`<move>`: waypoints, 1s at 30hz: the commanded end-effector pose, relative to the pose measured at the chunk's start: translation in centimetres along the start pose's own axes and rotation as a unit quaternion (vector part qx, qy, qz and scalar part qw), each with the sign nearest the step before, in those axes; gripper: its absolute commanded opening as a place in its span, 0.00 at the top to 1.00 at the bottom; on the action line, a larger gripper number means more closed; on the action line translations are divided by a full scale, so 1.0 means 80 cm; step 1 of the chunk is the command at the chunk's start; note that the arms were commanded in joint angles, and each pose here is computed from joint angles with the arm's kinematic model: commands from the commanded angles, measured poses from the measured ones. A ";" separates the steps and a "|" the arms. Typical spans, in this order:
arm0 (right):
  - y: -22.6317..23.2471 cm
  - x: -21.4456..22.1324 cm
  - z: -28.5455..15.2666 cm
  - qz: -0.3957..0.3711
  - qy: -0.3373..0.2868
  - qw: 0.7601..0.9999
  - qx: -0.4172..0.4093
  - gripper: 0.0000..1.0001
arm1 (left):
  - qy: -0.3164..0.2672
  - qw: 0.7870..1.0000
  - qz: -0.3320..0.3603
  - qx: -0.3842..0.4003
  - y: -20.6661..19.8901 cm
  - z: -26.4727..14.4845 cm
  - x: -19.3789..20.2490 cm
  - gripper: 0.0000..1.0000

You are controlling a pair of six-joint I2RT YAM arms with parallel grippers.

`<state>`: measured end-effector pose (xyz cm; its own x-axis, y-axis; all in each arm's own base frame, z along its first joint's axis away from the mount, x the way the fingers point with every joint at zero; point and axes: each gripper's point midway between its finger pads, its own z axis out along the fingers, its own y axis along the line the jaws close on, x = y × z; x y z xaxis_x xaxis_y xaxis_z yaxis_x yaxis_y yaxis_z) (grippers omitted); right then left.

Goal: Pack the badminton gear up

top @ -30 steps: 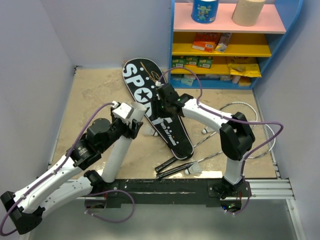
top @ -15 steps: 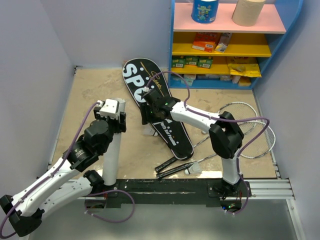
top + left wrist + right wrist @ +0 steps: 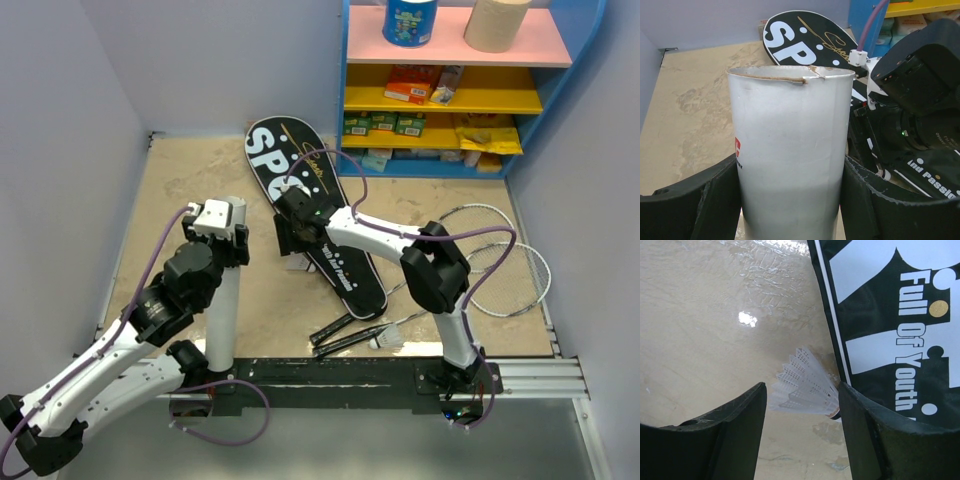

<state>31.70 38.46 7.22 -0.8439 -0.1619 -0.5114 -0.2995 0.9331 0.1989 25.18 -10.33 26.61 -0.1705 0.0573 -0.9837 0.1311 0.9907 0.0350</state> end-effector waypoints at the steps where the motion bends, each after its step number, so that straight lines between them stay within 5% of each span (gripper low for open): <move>1: 0.004 -0.016 -0.007 0.006 -0.021 1.000 0.018 0.39 | -0.029 0.999 -0.029 -0.005 0.004 -0.005 -0.025 0.96; 9: 0.003 -0.009 -0.003 -0.002 -0.019 0.999 0.036 0.49 | -0.032 0.999 -0.030 0.001 0.003 -0.006 -0.027 0.96; 18: -0.001 -0.012 -0.007 -0.004 -0.022 0.999 0.047 1.00 | -0.031 0.999 -0.030 0.003 0.002 -0.006 -0.027 0.96; 26: -0.002 -0.025 -0.026 -0.007 -0.042 0.998 0.051 1.00 | -0.031 0.999 -0.030 0.001 0.003 -0.005 -0.027 0.96; 30: 0.004 -0.032 -0.048 -0.018 -0.057 0.997 0.055 0.62 | -0.031 0.999 -0.032 0.001 0.003 -0.005 -0.027 0.96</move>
<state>31.67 37.49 6.85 -0.8310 -0.1839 -0.5250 -0.2672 0.9597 0.0869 25.09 -10.13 26.85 -0.1633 0.0493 -0.9853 0.1282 0.9913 0.0284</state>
